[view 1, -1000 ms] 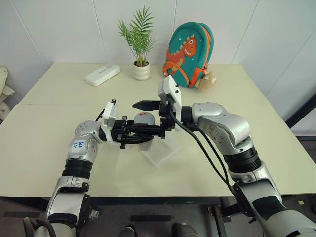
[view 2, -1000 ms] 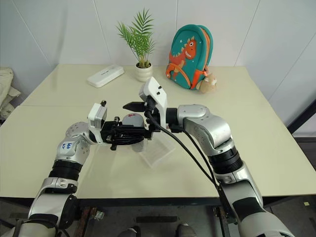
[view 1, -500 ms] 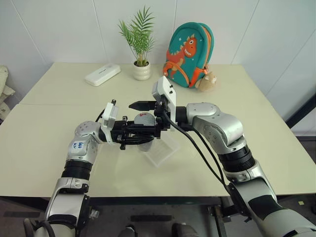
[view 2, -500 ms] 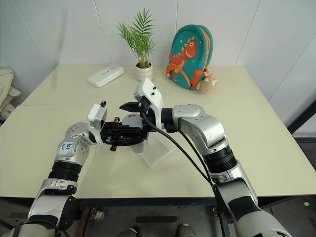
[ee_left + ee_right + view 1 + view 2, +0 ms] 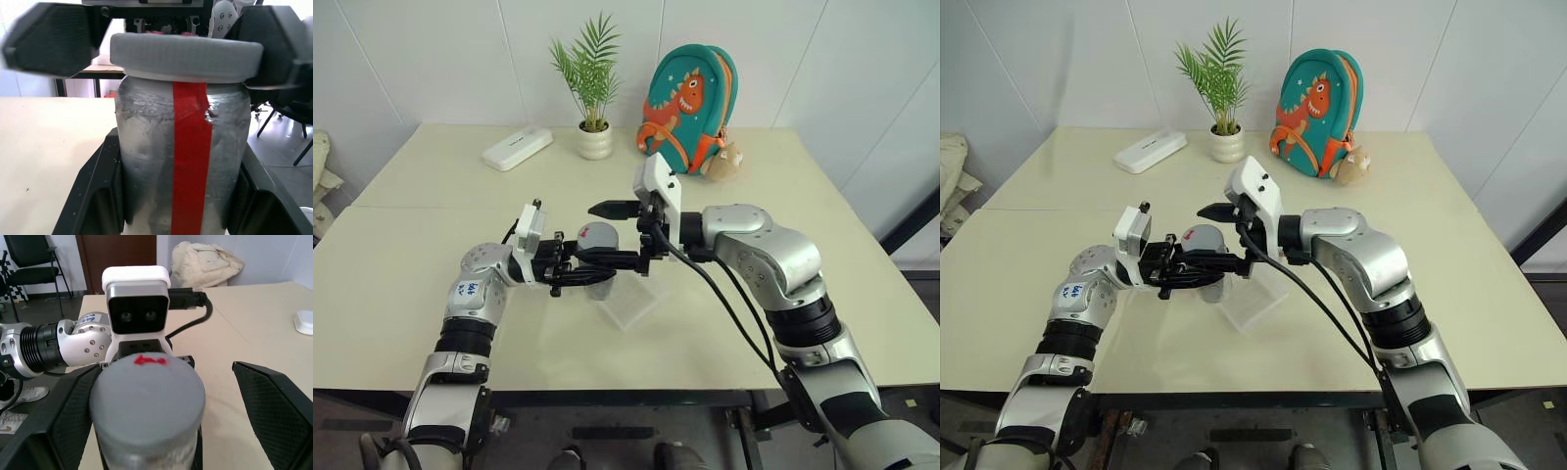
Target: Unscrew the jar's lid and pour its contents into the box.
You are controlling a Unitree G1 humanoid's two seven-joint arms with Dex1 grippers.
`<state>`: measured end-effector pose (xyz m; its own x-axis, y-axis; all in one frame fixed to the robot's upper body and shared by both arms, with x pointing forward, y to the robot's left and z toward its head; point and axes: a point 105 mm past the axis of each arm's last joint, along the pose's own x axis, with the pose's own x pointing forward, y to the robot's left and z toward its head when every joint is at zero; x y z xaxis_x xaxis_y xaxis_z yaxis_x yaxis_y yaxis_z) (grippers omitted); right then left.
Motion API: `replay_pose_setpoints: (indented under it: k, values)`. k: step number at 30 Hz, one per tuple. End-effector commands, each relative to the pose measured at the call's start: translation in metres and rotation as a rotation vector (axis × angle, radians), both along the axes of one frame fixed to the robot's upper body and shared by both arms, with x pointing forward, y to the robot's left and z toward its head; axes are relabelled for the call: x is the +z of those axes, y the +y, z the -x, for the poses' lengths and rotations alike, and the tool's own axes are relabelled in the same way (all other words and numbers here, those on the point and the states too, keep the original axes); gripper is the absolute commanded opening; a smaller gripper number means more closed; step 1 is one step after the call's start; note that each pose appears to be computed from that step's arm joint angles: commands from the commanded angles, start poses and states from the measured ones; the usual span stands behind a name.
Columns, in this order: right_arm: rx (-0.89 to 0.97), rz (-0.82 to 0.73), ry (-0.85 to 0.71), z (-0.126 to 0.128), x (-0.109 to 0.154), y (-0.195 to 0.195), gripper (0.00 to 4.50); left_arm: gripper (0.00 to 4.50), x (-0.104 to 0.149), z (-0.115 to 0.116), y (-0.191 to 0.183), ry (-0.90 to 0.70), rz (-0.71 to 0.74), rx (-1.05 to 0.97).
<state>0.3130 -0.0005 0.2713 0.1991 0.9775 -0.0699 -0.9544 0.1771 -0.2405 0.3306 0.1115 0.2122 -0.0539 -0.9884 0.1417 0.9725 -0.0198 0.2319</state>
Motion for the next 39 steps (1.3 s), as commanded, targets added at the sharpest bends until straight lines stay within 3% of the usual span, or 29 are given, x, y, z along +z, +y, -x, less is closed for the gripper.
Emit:
replay_pose_setpoints:
  k: [1, 26, 39]
  values:
    - [-0.048, -0.028, -0.049, 0.001, 0.015, -0.012, 4.46, 2.01, 0.013, 0.001, 0.003, -0.059, 0.019, -0.004]
    - [0.014, -0.017, -0.039, 0.025, 0.018, -0.012, 4.46, 2.01, 0.014, -0.007, 0.005, -0.054, 0.012, 0.019]
    - [-0.005, -0.061, -0.069, 0.009, 0.020, 0.010, 4.46, 2.01, 0.014, -0.007, 0.001, -0.058, 0.006, 0.003]
